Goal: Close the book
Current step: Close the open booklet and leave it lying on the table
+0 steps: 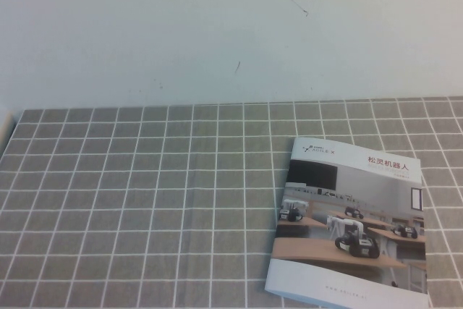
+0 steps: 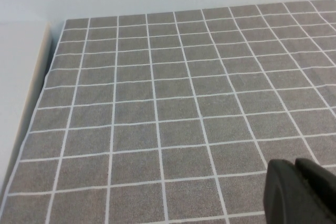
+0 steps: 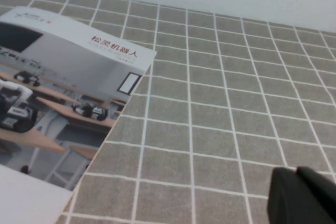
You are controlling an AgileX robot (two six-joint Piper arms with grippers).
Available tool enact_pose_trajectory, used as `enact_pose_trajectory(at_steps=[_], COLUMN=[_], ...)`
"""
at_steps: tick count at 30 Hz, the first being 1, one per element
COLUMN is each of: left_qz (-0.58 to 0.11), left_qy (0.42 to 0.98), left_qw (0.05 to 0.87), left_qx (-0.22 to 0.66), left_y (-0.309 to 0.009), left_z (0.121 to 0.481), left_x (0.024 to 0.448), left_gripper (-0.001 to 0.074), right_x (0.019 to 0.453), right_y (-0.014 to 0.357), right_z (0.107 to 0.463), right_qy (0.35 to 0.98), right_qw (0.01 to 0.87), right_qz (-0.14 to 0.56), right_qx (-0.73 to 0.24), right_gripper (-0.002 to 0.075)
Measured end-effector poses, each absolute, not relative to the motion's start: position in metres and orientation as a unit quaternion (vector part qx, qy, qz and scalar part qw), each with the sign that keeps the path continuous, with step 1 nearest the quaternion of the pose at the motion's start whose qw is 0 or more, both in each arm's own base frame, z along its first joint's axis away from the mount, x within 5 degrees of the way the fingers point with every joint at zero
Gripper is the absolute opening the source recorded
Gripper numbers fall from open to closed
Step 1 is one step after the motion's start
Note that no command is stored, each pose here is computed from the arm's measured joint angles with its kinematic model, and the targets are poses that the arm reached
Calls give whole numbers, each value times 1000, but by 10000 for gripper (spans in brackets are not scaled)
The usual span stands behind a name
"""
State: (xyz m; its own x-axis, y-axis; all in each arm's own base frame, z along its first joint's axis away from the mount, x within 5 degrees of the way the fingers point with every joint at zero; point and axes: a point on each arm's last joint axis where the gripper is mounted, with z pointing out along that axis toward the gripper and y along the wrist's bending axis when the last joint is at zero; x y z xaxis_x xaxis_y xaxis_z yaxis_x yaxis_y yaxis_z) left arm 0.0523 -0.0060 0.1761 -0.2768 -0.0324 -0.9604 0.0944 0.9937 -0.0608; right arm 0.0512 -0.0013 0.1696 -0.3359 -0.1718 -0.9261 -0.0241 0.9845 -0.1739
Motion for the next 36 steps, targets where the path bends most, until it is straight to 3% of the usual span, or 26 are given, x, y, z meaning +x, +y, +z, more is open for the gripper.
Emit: enact_pose_trajectory(at_steps=[36], left_qz=[-54], left_qy=[798], left_qw=[600], left_qx=[18], left_y=[-6], left_z=[176], left_x=[52], left_gripper=[0], right_x=[51], right_y=[2], right_z=[170], right_qy=[812], right_qw=[576], right_qz=[-48], right_qx=[-79], right_gripper=[-3])
